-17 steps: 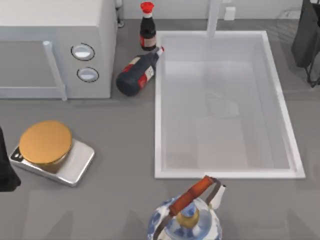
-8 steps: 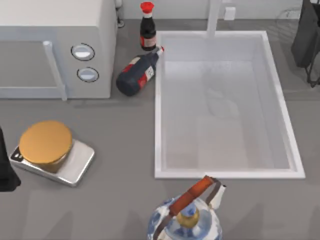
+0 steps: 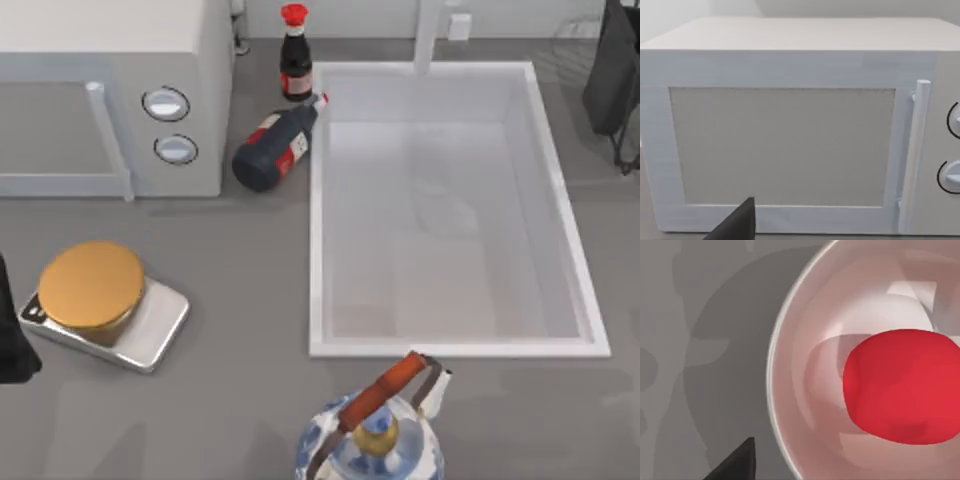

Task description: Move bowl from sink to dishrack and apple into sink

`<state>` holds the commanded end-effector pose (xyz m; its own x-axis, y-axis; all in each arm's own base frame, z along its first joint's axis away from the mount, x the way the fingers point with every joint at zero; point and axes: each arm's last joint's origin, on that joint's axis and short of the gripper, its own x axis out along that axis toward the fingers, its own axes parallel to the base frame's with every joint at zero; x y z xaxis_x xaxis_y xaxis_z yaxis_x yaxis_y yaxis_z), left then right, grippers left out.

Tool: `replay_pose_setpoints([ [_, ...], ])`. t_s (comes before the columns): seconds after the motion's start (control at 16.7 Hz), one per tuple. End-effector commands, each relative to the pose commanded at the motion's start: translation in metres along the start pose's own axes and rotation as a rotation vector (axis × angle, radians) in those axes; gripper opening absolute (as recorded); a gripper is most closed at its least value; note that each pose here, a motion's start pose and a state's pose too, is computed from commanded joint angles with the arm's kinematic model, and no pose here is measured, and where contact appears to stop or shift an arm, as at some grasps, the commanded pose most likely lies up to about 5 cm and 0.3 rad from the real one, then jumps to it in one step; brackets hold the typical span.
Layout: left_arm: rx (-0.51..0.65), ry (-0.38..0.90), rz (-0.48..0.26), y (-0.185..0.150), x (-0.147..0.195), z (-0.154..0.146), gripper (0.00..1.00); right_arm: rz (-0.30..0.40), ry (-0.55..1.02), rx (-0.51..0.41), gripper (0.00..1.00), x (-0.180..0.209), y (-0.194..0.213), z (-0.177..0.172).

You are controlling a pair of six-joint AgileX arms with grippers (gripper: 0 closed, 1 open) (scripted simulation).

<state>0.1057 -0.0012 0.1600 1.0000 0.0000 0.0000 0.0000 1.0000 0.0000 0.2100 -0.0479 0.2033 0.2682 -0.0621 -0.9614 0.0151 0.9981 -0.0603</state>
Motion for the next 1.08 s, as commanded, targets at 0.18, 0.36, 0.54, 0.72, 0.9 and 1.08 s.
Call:
replay_pose_setpoints([
  [0.18, 0.0, 0.0, 0.0, 0.0, 0.0, 0.0, 1.0, 0.037, 0.179, 0.001, 1.0, 0.011, -0.013, 0.019],
  [0.36, 0.0, 0.0, 0.0, 0.0, 0.0, 0.0, 1.0, 0.058, 0.264, 0.003, 1.0, 0.014, -0.022, 0.03],
  [0.54, 0.0, 0.0, 0.0, 0.0, 0.0, 0.0, 1.0, 0.061, 0.272, 0.003, 1.0, 0.014, -0.023, 0.031],
  [0.72, 0.0, 0.0, 0.0, 0.0, 0.0, 0.0, 1.0, 0.06, 0.269, 0.0, 1.0, 0.014, -0.022, 0.031],
  [0.9, 0.0, 0.0, 0.0, 0.0, 0.0, 0.0, 1.0, 0.06, 0.268, 0.0, 1.0, 0.029, -0.022, 0.029],
  [1.08, 0.0, 0.0, 0.0, 0.0, 0.0, 0.0, 1.0, 0.059, 0.267, 0.001, 1.0, 0.057, -0.021, 0.024],
])
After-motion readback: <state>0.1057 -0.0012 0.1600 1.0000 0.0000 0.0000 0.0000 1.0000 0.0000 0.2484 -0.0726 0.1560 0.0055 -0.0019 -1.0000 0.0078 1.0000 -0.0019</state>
